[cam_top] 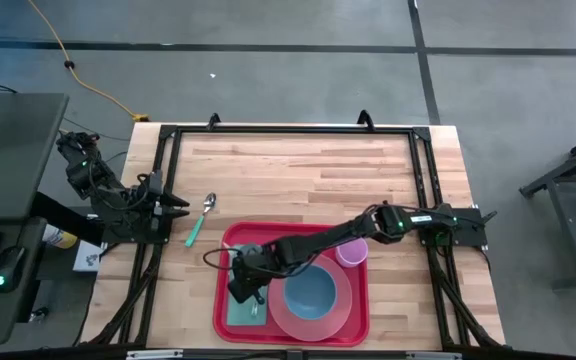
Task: Set up tray
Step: Put the black knife on the blue napkin to the left of the blue patterned fork
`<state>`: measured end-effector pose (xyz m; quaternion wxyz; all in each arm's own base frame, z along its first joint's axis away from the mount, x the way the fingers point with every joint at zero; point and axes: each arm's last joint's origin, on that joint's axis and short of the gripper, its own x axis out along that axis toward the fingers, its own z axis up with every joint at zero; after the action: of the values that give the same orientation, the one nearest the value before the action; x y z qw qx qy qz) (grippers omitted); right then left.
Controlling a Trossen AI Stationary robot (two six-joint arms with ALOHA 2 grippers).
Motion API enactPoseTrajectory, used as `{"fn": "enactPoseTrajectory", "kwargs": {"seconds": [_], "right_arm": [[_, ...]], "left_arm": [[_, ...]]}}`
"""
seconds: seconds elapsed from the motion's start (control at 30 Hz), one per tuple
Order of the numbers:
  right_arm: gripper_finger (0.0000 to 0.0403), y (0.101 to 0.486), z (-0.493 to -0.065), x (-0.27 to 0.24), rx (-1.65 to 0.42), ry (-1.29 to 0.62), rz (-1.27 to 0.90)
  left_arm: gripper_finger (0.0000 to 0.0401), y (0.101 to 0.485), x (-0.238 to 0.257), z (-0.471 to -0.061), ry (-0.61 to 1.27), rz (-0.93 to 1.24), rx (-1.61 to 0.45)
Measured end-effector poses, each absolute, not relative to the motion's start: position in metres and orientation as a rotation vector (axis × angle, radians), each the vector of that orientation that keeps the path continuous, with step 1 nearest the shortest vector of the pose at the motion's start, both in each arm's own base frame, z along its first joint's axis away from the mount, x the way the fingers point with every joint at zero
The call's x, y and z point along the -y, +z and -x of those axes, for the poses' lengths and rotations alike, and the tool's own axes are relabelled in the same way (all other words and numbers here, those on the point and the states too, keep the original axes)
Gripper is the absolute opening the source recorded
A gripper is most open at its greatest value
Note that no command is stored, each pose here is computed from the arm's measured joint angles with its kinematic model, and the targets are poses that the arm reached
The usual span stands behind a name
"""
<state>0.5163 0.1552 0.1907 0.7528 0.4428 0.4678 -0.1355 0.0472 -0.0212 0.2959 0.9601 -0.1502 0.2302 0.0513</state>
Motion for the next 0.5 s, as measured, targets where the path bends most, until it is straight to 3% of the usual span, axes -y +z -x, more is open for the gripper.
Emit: {"fn": "enactPoseTrajectory", "kwargs": {"seconds": [0.5], "right_arm": [[0.0026, 0.175, -0.518, -0.160, -1.049, -0.316, -0.999]], "left_arm": [[0.0150, 0.296, 0.021, -0.047, 0.108, 0.340, -0.462]]}}
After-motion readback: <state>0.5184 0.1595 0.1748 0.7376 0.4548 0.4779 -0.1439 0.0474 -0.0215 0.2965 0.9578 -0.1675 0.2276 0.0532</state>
